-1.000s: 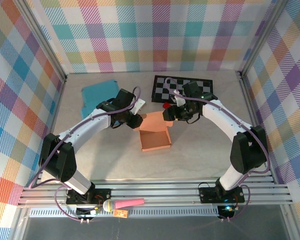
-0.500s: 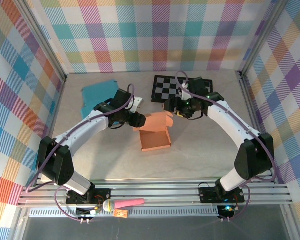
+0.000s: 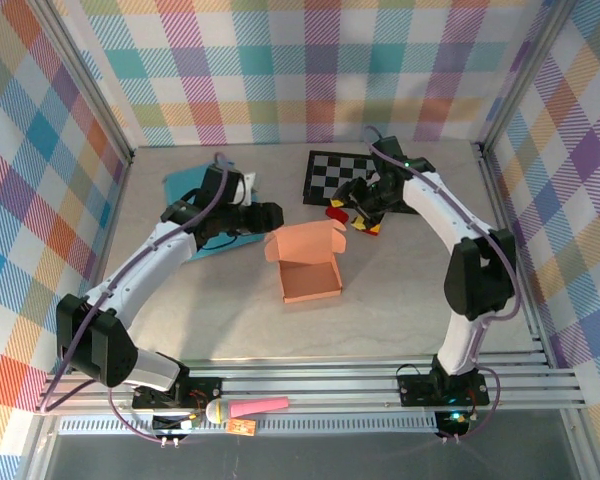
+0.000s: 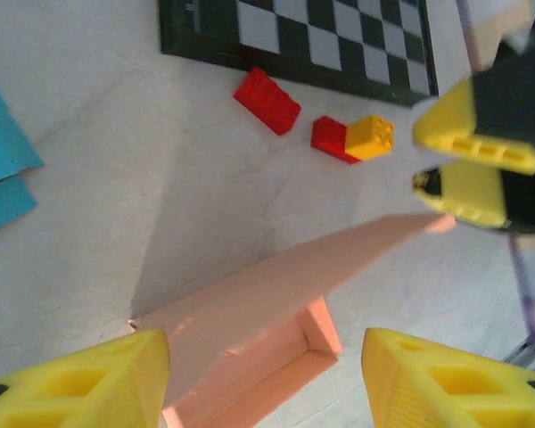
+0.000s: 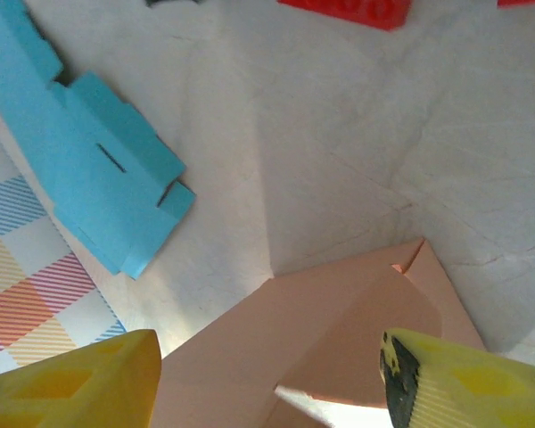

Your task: Fold the paper box

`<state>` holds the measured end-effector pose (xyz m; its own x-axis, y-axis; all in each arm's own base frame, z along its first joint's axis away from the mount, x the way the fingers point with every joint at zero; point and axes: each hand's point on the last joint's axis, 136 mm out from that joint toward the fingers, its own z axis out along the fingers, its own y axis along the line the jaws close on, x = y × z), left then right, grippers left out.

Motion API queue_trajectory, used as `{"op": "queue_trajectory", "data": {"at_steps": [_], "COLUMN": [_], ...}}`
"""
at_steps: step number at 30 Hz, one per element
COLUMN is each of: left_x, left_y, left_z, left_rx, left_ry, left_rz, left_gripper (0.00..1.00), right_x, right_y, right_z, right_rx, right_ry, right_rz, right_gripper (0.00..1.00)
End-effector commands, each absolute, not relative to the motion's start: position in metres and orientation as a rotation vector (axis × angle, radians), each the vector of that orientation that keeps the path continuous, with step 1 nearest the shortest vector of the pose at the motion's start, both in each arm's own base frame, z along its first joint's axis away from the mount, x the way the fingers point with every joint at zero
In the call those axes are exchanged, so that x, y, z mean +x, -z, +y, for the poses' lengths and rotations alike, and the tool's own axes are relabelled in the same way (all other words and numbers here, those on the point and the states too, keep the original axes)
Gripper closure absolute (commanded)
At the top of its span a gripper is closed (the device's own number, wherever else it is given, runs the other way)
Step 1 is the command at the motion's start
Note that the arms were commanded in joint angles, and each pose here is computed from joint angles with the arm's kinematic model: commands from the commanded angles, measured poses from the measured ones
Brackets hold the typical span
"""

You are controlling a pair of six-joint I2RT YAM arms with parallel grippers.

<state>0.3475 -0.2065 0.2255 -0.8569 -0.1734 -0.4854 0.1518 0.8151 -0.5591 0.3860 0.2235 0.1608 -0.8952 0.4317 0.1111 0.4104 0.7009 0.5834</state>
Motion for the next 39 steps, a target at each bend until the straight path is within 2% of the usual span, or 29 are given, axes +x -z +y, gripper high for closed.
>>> {"op": "queue_trajectory", "data": {"at_steps": [1,2,4,12,17,23,39], "left_x": [0.362,0.365,0.367,0.358,0.355,0.346,0.33], "left_y": [-0.221,-0.211,-0.191,-0.142,-0.132,-0.126,-0.116], "left_z": [-0.176,-0.166,-0.157,-0.176,-0.191,-0.215,-0.221], "left_rx": [-0.396,-0.51,-0.641,-0.774,-0.742,-0.727,-0.77], "left_ry": [0.918,0.921,0.957,1.054,1.057,1.107,1.138], "left_rz": [2.494,2.525,2.594,2.775,2.812,2.843,2.857], "left_gripper": [0.37,0.31,0.3,0.45,0.5,0.49,0.46], "right_x": [0.37,0.369,0.367,0.343,0.335,0.33,0.321], "right_y": [-0.156,-0.155,-0.155,-0.149,-0.143,-0.142,-0.135], "right_z": [0.232,0.234,0.235,0.237,0.236,0.238,0.251], "right_rx": [0.795,0.795,0.801,0.785,0.785,0.802,0.833], "right_ry": [-1.037,-1.047,-1.061,-1.085,-1.095,-1.133,-1.202], "right_rz": [2.956,2.963,2.98,3.039,3.049,3.047,3.048], "right_gripper": [0.36,0.37,0.37,0.4,0.43,0.43,0.44]}}
